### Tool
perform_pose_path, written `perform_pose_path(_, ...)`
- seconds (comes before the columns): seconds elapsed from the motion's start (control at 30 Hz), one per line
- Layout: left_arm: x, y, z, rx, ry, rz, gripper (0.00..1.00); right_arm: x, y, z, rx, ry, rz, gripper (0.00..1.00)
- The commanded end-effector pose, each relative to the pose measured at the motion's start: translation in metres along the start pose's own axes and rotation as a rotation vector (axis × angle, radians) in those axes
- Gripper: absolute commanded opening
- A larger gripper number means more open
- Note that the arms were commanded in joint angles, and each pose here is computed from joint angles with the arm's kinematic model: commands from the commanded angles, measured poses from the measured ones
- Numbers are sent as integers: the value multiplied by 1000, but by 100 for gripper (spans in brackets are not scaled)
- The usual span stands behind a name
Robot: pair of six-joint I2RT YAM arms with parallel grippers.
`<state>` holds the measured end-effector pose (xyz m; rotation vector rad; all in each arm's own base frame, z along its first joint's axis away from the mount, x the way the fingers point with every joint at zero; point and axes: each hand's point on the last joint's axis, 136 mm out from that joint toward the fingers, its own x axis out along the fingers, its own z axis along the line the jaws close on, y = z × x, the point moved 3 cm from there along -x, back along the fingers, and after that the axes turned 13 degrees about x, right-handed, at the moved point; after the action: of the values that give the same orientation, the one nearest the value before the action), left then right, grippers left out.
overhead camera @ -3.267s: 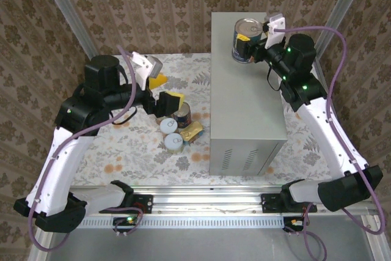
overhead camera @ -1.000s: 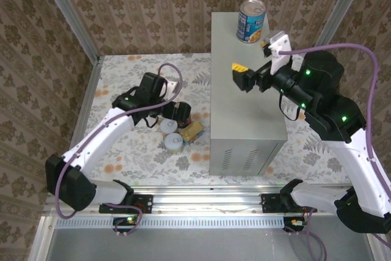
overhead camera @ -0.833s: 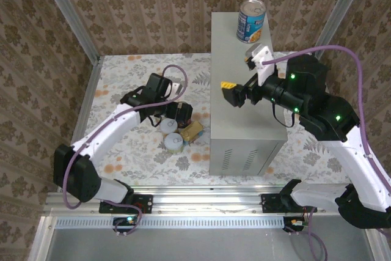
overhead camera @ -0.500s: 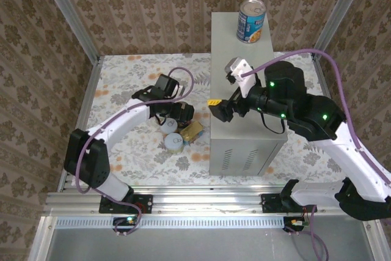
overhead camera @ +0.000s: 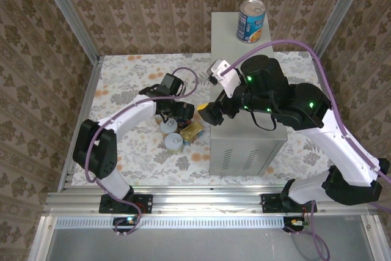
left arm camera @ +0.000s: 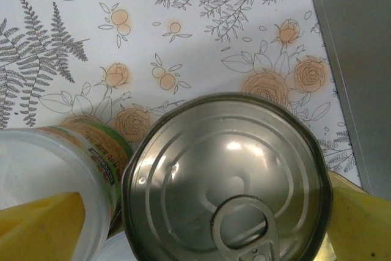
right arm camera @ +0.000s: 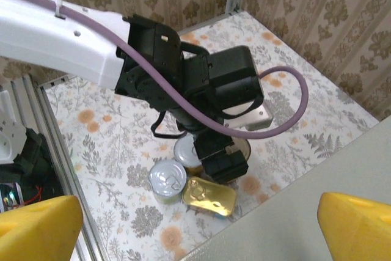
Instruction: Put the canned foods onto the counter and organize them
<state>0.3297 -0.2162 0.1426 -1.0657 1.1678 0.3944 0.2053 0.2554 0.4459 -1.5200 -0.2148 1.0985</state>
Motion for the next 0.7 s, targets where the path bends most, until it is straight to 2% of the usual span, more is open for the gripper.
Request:
perform_pose_path(0.0, 4, -10, 5, 3, -29, -5, 99, -7, 11, -3, 6, 41, 67, 100)
perform_pose_path(0.43, 23, -18, -3, 34, -22, 17, 93, -9, 13, -7, 1, 76, 75, 100)
perform_pose_path(0.67, 24, -16, -5, 45, -35, 38, 85, -12, 13, -12, 3, 103, 64, 100)
